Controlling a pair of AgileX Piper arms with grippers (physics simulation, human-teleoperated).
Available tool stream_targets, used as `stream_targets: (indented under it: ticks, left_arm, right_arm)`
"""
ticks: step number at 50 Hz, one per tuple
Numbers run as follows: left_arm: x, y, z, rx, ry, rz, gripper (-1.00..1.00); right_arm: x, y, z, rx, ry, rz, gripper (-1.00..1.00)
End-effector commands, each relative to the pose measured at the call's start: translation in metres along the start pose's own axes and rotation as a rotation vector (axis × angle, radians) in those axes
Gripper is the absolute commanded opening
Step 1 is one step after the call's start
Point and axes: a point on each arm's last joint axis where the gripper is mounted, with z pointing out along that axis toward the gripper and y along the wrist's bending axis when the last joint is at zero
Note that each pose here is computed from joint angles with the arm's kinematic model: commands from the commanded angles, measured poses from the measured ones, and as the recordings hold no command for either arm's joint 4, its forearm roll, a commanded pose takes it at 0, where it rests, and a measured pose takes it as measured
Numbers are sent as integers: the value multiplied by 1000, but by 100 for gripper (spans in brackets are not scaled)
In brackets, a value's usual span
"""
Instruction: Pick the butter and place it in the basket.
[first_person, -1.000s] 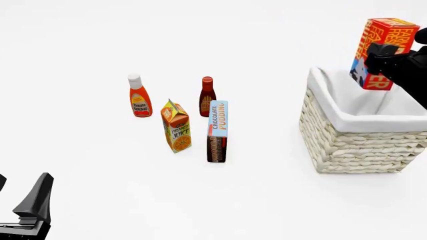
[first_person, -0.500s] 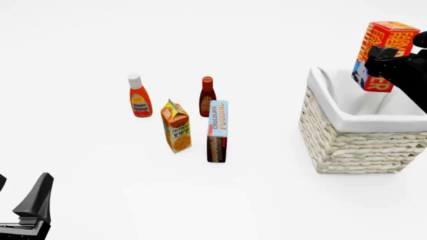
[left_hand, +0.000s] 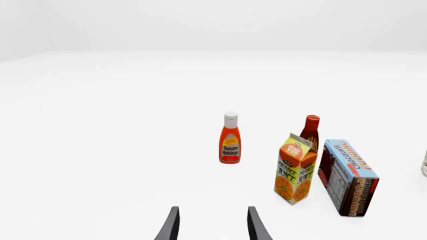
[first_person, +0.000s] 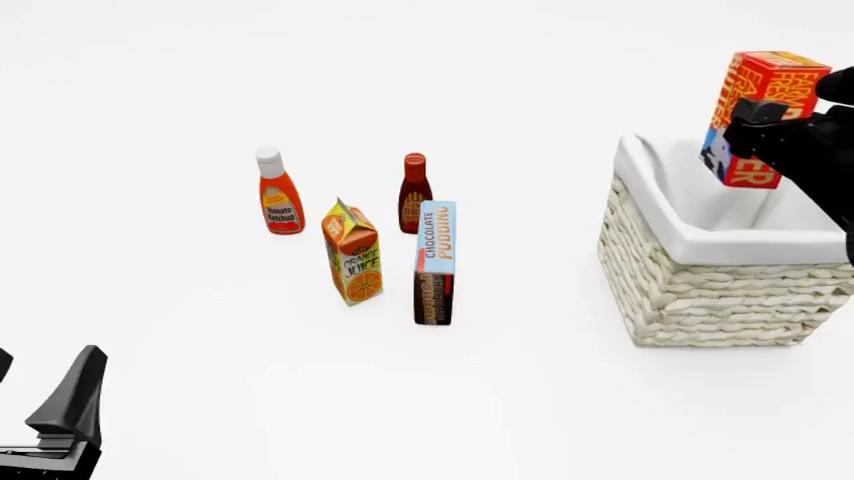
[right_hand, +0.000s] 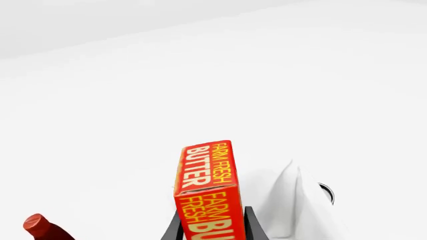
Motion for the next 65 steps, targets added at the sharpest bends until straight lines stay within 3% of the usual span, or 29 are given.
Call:
stream_targets:
  ticks: [1, 60, 61, 65]
  left_arm:
    - [0, 0, 0, 0, 0, 0, 100]
    - [0, 0, 0, 0, 0, 0, 100]
    - [0, 0, 0, 0, 0, 0, 100]
    - [0, 0, 0, 0, 0, 0, 100]
  right_arm:
    - [-4, -2, 2, 4, -27, 31, -100]
    - [11, -7, 9, 16, -14, 56, -100]
    - [11, -7, 10, 17, -13, 55, 100]
    - [10, -7, 8, 15, -16, 56, 100]
